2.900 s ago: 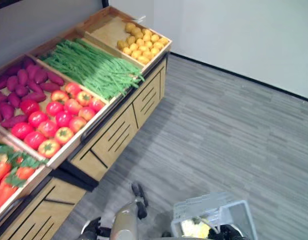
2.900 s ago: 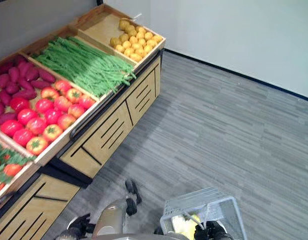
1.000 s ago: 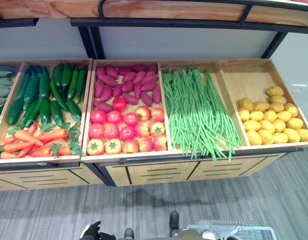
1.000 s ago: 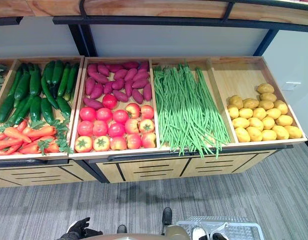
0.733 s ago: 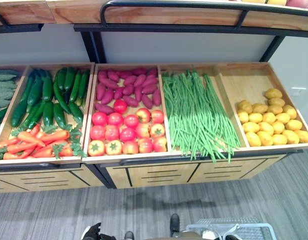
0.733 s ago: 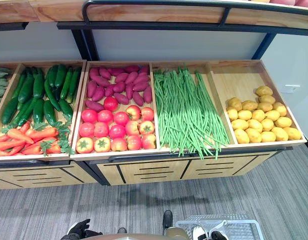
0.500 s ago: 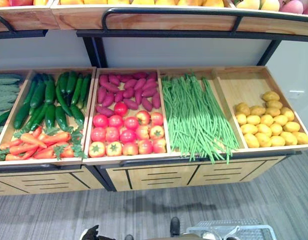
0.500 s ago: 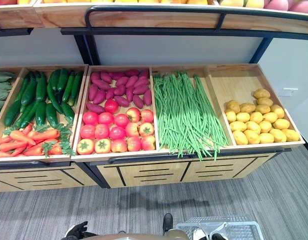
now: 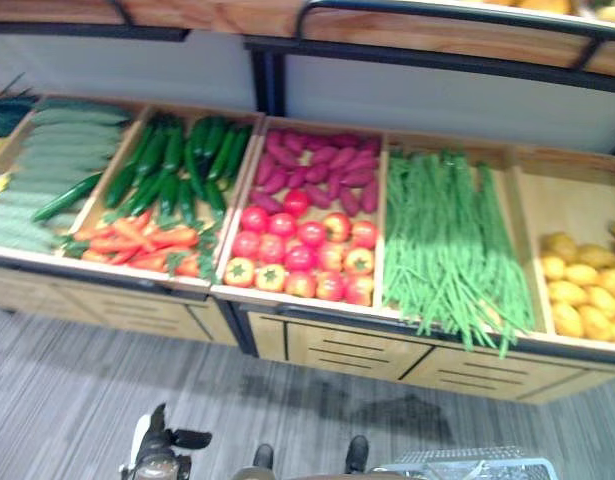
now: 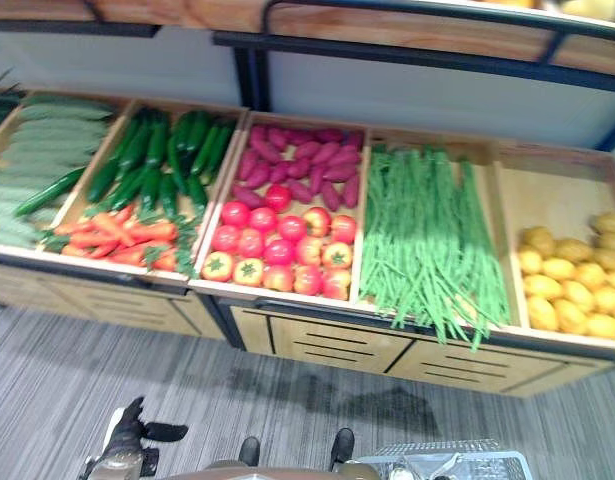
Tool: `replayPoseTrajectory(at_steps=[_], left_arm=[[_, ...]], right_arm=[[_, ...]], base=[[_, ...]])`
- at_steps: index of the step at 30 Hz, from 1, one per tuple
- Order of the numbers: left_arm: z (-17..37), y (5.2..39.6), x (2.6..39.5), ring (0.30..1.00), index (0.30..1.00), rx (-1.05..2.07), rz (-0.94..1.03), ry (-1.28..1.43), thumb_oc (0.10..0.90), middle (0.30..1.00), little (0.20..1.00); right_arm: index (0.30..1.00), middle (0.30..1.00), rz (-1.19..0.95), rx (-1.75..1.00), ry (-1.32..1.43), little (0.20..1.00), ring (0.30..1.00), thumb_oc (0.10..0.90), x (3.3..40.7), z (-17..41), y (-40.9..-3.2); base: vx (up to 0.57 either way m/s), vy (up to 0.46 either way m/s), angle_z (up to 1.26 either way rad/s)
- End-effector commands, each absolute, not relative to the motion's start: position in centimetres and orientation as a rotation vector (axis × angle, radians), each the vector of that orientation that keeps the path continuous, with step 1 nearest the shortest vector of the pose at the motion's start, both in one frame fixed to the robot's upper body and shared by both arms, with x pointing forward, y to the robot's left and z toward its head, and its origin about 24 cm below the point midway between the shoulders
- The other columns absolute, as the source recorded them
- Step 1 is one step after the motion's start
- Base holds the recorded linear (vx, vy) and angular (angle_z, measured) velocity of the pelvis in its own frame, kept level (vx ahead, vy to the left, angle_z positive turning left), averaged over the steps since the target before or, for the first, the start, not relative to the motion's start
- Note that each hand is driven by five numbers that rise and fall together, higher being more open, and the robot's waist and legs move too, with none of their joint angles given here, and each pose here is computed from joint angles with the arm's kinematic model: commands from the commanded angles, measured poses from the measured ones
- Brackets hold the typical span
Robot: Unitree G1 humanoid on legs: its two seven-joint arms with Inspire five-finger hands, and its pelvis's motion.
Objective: Get the vegetables into the basket
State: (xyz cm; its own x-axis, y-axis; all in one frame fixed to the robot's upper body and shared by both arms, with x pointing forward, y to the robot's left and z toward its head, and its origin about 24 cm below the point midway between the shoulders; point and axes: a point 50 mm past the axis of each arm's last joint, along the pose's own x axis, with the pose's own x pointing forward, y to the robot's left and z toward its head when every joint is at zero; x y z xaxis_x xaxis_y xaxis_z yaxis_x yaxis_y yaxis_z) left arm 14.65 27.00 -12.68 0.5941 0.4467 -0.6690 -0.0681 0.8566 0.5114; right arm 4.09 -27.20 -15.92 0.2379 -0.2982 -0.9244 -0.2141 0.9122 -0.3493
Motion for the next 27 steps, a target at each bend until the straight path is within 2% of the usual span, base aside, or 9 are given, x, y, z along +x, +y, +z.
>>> replayPoseTrajectory(at_steps=[1,4,8,13,17,18,20,24,27], left_arm=[[-9.1,29.2,19.2,1.0,1.0,0.622,0.298,0.696,0.9,1.0,1.0],[-7.0,28.7,21.3,1.0,1.0,0.688,0.232,0.546,0.9,1.0,1.0],[-5.6,28.8,22.3,1.0,1.0,0.691,0.236,0.475,0.9,1.0,1.0],[-1.2,29.4,24.5,1.0,1.0,0.802,0.29,0.24,0.9,1.0,1.0],[4.8,31.4,25.7,1.0,1.0,0.859,0.589,-0.058,0.9,1.0,1.0],[4.8,31.4,25.7,1.0,1.0,0.859,0.59,-0.059,0.9,1.0,1.0],[9.3,31.7,26.6,1.0,1.0,0.884,0.757,-0.28,0.9,1.0,1.0],[13.3,31.6,27.1,1.0,1.0,0.895,0.877,-0.472,0.9,1.0,1.0],[14.8,31.8,27.1,1.0,1.0,0.939,0.895,-0.527,0.9,1.0,1.0]], right_arm=[[0.3,0.3,-0.016,-0.508,1.24,0.3,0.3,0.4,6.9,-15.4,-27.3],[0.3,0.3,-0.013,-0.518,1.183,0.3,0.3,0.4,8.5,-15.1,-27.1],[0.3,0.3,-0.007,-0.511,1.178,0.3,0.3,0.4,8.7,-15.2,-26.9],[0.3,0.3,0.003,-0.507,1.143,0.3,0.3,0.4,9.7,-15.0,-26.4],[0.3,0.3,0.004,-0.5,1.138,0.3,0.3,0.4,9.7,-15.4,-25.3],[0.3,0.3,0.004,-0.499,1.137,0.3,0.3,0.4,9.7,-15.4,-25.3],[0.3,0.3,0.014,-0.497,1.136,0.3,0.3,0.4,9.6,-15.7,-24.4],[0.3,0.3,0.025,-0.507,1.124,0.3,0.3,0.4,9.8,-15.7,-24.1],[0.3,0.3,0.032,-0.515,1.111,0.3,0.3,0.4,10.1,-15.6,-24.1]], base=[[-0.02,0.045,0.32],[-0.04,0.03,0.22],[0.01,0.02,0.23],[0.0,0.041,0.04],[0.02,0.013,-0.11],[0.04,-0.004,-0.15],[0.06,-0.012,-0.05],[0.02,0.017,0.0],[0.02,0.029,-0.09]])
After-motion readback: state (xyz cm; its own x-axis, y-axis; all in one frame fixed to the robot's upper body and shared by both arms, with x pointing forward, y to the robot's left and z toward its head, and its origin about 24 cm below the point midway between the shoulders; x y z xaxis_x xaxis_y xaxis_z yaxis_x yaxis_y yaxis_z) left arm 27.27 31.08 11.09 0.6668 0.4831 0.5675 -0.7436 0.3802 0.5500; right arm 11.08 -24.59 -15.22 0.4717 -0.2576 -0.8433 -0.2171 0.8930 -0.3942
